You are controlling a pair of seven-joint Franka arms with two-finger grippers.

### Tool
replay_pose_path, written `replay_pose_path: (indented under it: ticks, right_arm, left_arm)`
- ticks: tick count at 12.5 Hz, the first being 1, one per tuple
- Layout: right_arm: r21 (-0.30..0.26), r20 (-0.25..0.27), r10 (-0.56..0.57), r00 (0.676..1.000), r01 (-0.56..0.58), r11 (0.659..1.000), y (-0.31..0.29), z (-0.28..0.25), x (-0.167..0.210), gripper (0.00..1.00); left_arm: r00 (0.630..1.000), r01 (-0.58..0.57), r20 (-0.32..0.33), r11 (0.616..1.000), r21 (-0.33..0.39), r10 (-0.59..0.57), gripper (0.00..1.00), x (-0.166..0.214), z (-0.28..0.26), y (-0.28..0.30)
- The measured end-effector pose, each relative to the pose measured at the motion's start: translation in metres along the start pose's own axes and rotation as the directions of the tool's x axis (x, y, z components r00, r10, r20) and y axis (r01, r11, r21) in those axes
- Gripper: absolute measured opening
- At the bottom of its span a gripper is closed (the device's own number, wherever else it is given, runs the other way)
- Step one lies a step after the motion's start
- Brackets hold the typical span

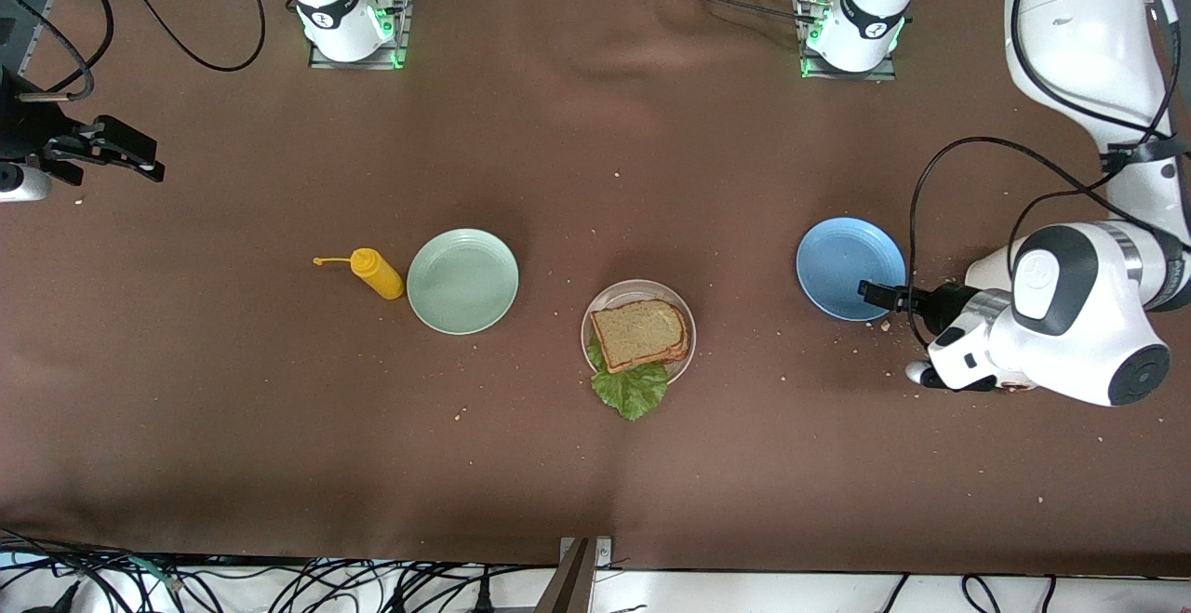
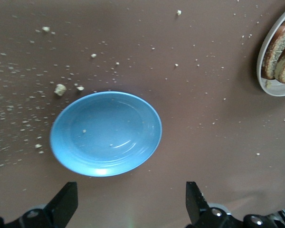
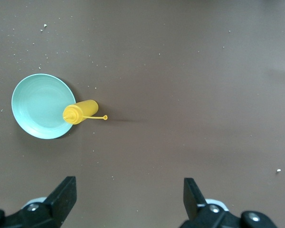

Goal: Make sandwich in beige plate with both arms

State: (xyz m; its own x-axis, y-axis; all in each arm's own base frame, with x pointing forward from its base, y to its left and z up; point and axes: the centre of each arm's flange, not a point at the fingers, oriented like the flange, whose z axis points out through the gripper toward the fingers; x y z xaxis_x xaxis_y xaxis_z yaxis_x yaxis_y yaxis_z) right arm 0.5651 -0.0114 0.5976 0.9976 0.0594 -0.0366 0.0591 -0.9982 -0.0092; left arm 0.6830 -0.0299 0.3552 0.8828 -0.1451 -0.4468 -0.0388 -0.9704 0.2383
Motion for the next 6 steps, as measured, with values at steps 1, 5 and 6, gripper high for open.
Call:
replay_pose_path:
  ticks: [1, 5, 6]
  right_arm:
    - [0.0, 0.0, 0.001, 1.0, -0.001, 1.0, 0.001, 0.001, 0.001, 1.0]
    - [0.0, 0.003, 0.001, 1.0, -0.001, 1.0, 0.0, 0.003, 0.002, 1.0]
    - [0.0, 0.004, 0.001, 1.0, -0.001, 1.0, 0.001, 0.003, 0.002, 1.0]
  left_arm:
    - [0.999, -0.003, -0.038, 1.0, 0.031, 0.005, 1.0, -0.015, -0.026, 0.003]
    - [0.991, 0.062, -0.119, 0.998, 0.024, -0.058, 1.0, -0.075, -0.095, -0.04]
    - [0.988, 0.087, -0.13, 0.996, 0.02, -0.083, 1.0, -0.082, -0.102, -0.06]
